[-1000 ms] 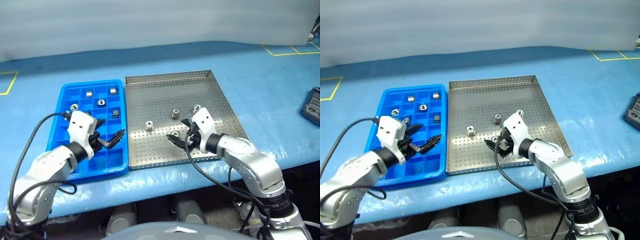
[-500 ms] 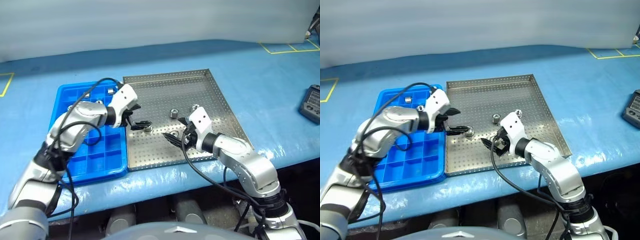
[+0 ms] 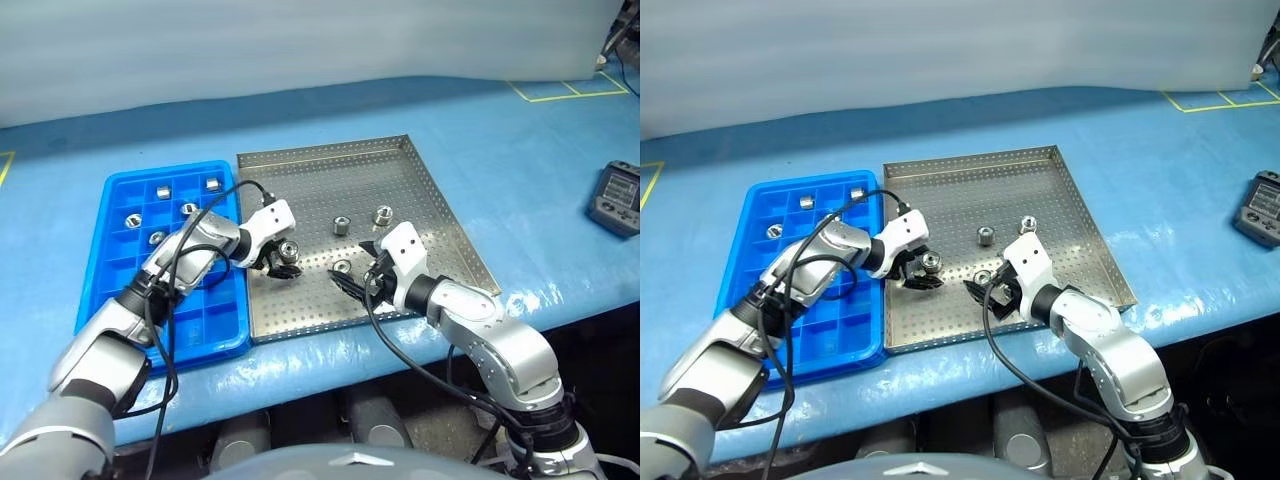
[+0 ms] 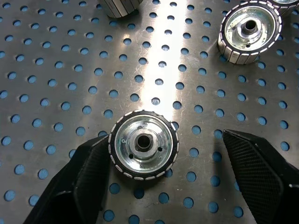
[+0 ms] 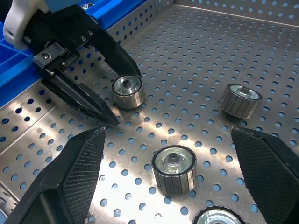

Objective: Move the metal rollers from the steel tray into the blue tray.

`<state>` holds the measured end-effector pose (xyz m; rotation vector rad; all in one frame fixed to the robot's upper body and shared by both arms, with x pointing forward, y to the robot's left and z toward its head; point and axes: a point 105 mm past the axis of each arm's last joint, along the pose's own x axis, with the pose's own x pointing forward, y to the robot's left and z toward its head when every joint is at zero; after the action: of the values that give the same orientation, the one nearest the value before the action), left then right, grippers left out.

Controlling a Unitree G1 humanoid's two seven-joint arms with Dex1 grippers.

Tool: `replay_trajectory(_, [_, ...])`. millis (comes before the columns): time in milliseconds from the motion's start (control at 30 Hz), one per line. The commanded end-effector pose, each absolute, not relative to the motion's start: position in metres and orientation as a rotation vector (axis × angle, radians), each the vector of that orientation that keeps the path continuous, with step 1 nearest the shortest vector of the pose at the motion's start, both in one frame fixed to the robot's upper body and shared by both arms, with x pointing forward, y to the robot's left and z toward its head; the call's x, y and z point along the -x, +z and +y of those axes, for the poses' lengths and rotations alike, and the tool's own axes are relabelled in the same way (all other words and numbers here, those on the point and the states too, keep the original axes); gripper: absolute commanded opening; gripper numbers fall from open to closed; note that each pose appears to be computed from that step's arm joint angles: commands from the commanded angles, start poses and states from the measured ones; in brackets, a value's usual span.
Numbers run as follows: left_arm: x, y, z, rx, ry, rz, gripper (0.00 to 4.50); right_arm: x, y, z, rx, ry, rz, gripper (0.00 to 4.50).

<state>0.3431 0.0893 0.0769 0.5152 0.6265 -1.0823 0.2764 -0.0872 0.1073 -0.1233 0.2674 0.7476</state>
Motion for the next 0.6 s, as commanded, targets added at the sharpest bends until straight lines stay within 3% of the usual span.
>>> replay_trajectory(33, [-0.346,0.086,0.091,-0.551,-1.068,0.580,2.65,-0.276,0.122,-0.084,0.121,0.757,0.202,4.50])
replay_trajectory(133, [-0.345,0.093,0.093,-0.542,-1.043,0.539,1.72,-0.276,0.123,-0.080,0.099,0.771,0.194,4.50])
replay_trajectory(400, [-0.343,0.142,0.108,-0.343,-0.793,0.291,1.69,-0.276,0.125,-0.071,0.086,0.810,0.191,4.50])
replay_trajectory(600, [-0.332,0.173,0.160,-0.234,-0.379,0.108,1.69,-0.272,0.125,-0.057,0.081,0.872,0.185,4.50])
